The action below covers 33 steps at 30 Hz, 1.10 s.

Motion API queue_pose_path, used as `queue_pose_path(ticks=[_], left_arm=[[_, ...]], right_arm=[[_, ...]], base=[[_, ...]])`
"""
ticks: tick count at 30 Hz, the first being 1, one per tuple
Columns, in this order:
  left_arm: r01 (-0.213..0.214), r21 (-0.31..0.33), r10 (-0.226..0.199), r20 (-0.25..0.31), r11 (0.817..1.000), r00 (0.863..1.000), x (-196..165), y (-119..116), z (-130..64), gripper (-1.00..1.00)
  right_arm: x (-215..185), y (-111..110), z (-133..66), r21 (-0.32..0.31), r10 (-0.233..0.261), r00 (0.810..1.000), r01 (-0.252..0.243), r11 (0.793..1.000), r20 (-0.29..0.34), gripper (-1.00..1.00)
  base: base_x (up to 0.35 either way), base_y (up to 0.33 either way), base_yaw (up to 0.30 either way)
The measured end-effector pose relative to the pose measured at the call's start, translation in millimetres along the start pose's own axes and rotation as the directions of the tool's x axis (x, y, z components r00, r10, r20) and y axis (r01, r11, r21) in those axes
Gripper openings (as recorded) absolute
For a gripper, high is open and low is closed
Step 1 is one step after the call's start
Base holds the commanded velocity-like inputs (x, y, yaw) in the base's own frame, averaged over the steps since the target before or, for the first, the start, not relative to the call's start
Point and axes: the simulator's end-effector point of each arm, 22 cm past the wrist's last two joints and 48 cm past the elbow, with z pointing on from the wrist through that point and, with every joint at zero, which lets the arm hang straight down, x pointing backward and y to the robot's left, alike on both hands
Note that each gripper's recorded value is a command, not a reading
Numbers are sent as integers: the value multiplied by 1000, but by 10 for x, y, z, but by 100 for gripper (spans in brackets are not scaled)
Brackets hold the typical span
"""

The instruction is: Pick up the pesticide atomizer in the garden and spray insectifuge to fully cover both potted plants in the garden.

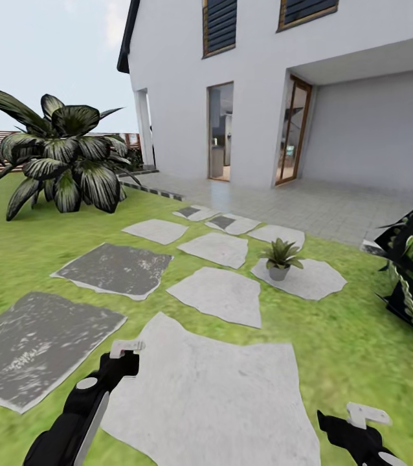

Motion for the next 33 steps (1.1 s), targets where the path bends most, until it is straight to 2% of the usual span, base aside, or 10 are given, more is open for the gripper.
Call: queue_pose_path(ticks=[10, 18, 33], left_arm=[[0, 0, 0, 0, 1000, 1000, 0, -3, 0, -100], [0, 0, 0, 0, 1000, 1000, 0, -1, 0, -100], [1, 1, -1, 0, 1000, 1000, 1, -1, 0, -100]], right_arm=[[-2, 2, -1, -1, 1, 1000, -1, 1000, 0, 100], [3, 6, 0, -1, 0, 1000, 0, 1000, -1, 100], [3, 7, 0, -2, 0, 1000, 0, 1000, -1, 100]], base=[[336, -13, -17], [336, -100, -124], [333, -118, -4]])
